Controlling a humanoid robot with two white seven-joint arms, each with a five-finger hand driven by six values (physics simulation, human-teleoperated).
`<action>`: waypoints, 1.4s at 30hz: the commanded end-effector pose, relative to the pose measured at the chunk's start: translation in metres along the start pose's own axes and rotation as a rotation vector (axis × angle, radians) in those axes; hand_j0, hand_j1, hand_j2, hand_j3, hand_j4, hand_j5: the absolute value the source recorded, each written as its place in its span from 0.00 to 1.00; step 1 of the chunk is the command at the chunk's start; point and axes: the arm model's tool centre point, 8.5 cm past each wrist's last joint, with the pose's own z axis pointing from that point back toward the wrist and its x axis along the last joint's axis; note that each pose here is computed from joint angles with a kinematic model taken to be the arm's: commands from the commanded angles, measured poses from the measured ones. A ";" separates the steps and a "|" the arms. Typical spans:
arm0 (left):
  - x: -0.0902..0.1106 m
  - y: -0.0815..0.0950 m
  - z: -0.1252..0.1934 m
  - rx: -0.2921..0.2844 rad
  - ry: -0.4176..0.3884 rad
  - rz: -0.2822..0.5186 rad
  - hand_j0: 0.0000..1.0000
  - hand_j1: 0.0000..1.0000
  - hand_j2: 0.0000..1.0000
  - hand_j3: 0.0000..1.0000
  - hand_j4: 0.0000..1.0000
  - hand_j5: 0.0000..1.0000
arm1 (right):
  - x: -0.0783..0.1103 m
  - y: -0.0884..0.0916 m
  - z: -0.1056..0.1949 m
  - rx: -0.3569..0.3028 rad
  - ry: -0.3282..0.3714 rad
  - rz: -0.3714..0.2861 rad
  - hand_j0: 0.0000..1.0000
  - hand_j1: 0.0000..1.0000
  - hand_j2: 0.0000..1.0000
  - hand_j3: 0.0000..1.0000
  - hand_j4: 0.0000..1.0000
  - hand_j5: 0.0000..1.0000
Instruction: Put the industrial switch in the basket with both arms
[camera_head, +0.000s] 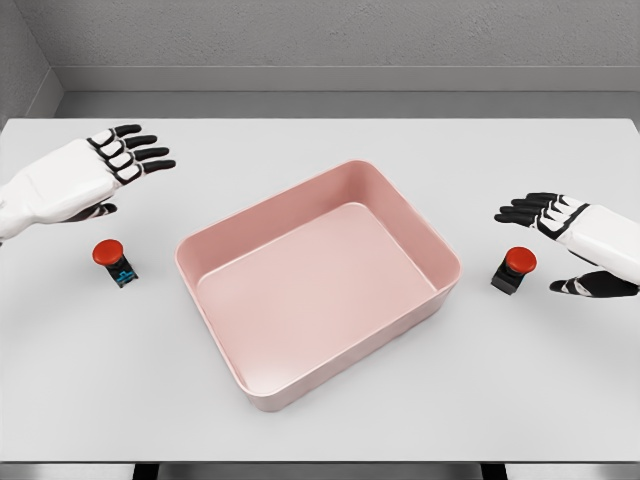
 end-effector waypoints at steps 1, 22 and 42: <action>0.000 0.001 0.001 -0.003 0.000 0.002 1.00 1.00 1.00 1.00 1.00 1.00 | 0.000 -0.001 0.000 -0.005 0.000 -0.004 1.00 1.00 1.00 1.00 1.00 1.00; -0.005 -0.012 0.022 -0.454 -0.010 -0.076 1.00 1.00 1.00 1.00 1.00 1.00 | -0.030 -0.007 -0.022 0.347 0.283 -0.029 1.00 1.00 1.00 1.00 1.00 1.00; 0.023 -0.028 0.017 -0.534 -0.083 -0.046 0.96 0.96 0.96 0.96 0.96 0.96 | -0.020 0.005 -0.053 0.337 0.235 -0.071 1.00 1.00 1.00 1.00 1.00 1.00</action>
